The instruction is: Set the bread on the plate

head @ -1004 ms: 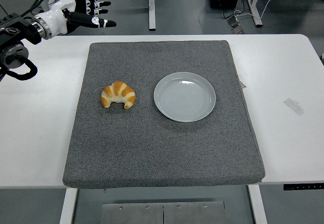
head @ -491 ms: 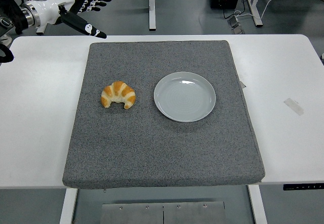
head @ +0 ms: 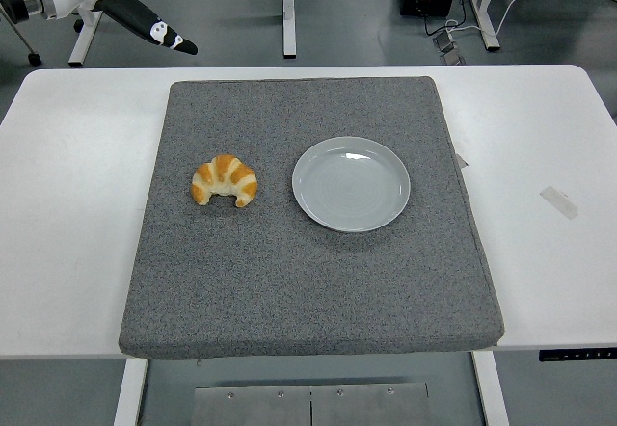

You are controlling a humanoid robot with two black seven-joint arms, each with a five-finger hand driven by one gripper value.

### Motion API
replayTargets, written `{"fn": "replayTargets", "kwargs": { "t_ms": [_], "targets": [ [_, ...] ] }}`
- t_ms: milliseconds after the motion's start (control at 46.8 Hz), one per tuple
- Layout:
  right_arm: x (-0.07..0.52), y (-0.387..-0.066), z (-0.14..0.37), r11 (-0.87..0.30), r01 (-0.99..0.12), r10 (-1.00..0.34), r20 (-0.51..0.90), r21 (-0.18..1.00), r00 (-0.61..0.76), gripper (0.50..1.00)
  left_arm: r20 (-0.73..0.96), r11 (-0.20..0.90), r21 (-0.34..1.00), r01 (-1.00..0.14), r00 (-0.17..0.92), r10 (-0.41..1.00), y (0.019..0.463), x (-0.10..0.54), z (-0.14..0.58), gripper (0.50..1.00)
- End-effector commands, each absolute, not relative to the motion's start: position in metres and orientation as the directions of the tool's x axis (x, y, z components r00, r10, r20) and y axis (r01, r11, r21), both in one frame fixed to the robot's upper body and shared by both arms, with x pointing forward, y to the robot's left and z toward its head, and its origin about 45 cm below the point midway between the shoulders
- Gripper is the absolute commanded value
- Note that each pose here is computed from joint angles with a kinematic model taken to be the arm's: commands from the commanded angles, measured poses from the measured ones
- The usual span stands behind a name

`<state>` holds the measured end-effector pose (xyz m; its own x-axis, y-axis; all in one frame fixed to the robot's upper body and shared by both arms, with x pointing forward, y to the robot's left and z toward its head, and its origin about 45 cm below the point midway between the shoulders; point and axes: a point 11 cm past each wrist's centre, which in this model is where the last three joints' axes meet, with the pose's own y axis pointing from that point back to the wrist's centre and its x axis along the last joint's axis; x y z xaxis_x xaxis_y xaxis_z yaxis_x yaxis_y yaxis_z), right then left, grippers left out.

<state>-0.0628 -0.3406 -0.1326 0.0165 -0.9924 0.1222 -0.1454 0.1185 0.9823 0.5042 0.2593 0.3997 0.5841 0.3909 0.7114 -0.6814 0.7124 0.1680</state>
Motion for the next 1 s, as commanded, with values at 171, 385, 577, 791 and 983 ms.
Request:
{"fn": "replayTargets", "kwargs": {
  "t_ms": [171, 385, 577, 791, 983],
  "targets": [
    [-0.063, -0.341, -0.133, 0.119, -0.144, -0.992, 0.122, 0.982, 0.017, 1.000, 0.763, 0.737, 0.321, -0.594, 0.624, 0.171, 0.242, 0.489, 0.376, 0.987],
    [-0.063, -0.341, -0.133, 0.119, -0.145, -0.992, 0.122, 0.982, 0.017, 1.000, 0.765, 0.714, 0.426, -0.556, 0.643, 0.043, 0.245, 0.481, 0.356, 0.987],
    [-0.063, -0.341, -0.133, 0.119, -0.145, -0.992, 0.122, 0.982, 0.017, 1.000, 0.766, 0.694, 0.493, -0.525, 0.641, -0.058, 0.243, 0.475, 0.338, 0.987],
    [-0.063, -0.341, -0.133, 0.119, -0.145, -0.992, 0.122, 0.982, 0.017, 1.000, 0.785, 0.689, 0.501, -0.524, 0.611, -0.107, 0.235, 0.473, 0.313, 0.987],
    [-0.063, -0.341, -0.133, 0.119, -0.145, -0.992, 0.122, 0.982, 0.017, 1.000, 0.799, 0.698, 0.482, -0.530, 0.594, -0.100, 0.229, 0.469, 0.288, 0.986]
  ]
}}
